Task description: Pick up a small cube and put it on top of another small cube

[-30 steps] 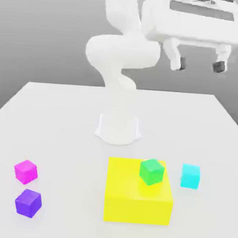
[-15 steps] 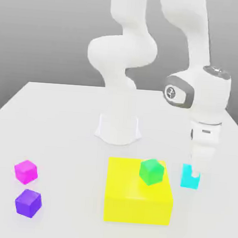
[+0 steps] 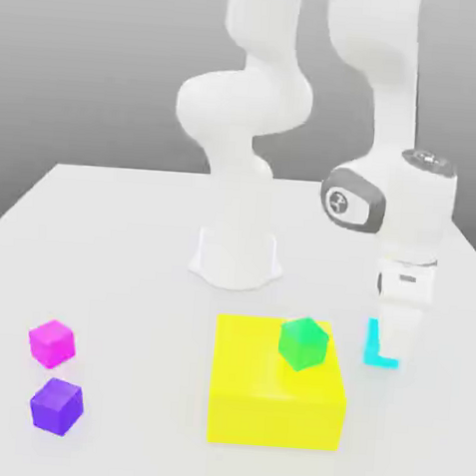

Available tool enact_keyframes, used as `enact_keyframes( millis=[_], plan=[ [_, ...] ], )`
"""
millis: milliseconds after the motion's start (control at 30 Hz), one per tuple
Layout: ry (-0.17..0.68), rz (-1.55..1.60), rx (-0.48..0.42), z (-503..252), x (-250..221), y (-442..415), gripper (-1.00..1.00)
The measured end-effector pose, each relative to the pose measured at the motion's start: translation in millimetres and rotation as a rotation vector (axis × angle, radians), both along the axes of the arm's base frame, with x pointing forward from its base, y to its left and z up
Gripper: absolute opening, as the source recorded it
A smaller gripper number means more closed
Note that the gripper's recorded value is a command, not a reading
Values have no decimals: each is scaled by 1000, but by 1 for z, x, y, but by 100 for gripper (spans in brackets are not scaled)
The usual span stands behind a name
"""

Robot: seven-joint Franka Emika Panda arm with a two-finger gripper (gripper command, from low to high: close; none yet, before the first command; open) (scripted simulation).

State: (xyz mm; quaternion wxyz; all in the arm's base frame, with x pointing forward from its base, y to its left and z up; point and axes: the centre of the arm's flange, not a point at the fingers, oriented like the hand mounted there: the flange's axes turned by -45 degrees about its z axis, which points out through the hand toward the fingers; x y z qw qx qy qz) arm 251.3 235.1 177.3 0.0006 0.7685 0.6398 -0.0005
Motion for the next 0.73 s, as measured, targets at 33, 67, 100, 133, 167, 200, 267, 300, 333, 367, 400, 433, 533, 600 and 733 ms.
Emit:
enact_keyframes(
  millis=[33,67,100,133,167,200,267,300,333,367,400,433,533,600,733],
  plan=[
    [0,-1,0,8,0,-1,-100],
    [-1,-3,-1,17,2,-1,-100],
    [-2,-41,-2,27,13,-11,-100],
    [-3,-67,-3,37,23,-18,-100],
    [-3,-95,-3,48,32,-26,-100],
    [-4,-127,-4,59,42,-36,-100],
    [-4,-193,-4,82,61,-58,-100],
    [-3,-226,-4,94,69,-71,-100],
    [-3,-260,-3,106,76,-84,-100],
    [-2,-294,-2,118,82,-97,-100],
    [-1,-328,-1,130,88,-112,-100],
    [1,-361,1,141,92,-126,-100],
    [2,-389,3,125,96,-138,-100],
    [2,-393,3,103,96,-139,-100],
    [2,-393,2,93,96,-140,100]
  ],
)
